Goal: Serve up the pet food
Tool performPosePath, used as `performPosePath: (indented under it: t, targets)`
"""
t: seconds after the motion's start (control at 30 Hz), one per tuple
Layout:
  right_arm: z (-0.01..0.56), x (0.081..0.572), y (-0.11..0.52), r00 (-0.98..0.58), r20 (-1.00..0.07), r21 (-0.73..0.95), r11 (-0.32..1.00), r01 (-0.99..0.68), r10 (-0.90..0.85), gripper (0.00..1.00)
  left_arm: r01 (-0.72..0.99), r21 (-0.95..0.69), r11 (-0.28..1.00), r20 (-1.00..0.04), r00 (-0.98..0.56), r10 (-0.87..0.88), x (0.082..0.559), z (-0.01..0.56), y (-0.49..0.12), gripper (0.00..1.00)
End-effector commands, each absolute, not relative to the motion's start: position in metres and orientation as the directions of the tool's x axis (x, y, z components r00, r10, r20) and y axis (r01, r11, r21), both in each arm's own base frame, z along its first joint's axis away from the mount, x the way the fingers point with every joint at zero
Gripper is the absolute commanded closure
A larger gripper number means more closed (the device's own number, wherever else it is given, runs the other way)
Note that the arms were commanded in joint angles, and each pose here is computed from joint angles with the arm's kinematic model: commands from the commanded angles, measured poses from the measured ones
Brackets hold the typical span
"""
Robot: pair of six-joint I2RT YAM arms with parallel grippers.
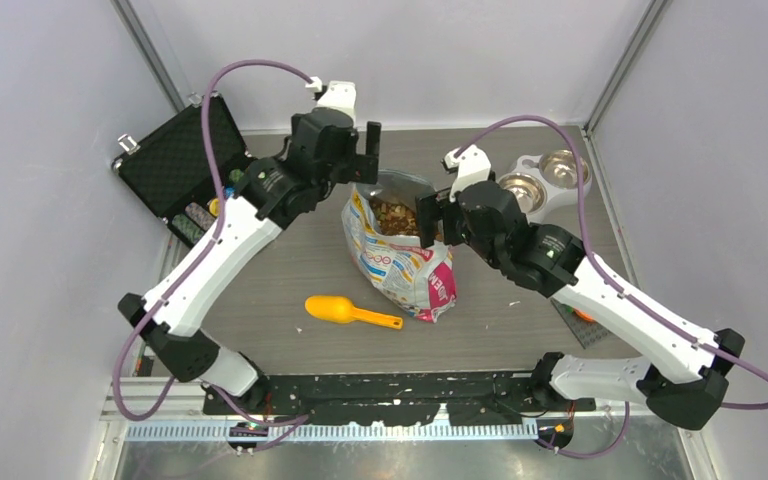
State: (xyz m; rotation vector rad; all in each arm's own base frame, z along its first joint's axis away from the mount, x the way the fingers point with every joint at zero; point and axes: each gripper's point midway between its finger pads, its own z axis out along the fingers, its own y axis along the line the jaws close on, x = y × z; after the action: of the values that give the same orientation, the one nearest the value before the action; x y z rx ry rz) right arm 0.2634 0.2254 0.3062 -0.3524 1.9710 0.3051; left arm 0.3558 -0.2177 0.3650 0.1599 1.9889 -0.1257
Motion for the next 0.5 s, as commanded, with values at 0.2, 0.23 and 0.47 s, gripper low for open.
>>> performPosePath:
  t: [0.2, 0.23, 0.47]
  targets:
    - [0.361, 0.243, 0.169, -0.238, -0.964, 0.182, 0.945, -0.270, 0.117, 0.05, 0.051, -0.185, 0.981, -0.932, -0.325, -0.159, 0.279, 0.348, -0.139, 0.01]
    - [0.364, 0.236, 0.156, -0.222, -0.965, 0.195, 0.947, -0.255, 0.139, 0.05, 0.021, -0.204, 0.979, -0.925, -0.333, -0.186, 0.269, 0.333, -0.129, 0.01]
    - [0.367, 0.197, 0.090, -0.157, -0.922, 0.376, 0.914, -0.153, 0.354, 0.05, -0.167, -0.268, 0.949, -0.808, -0.498, -0.315, 0.214, 0.210, -0.090, 0.01]
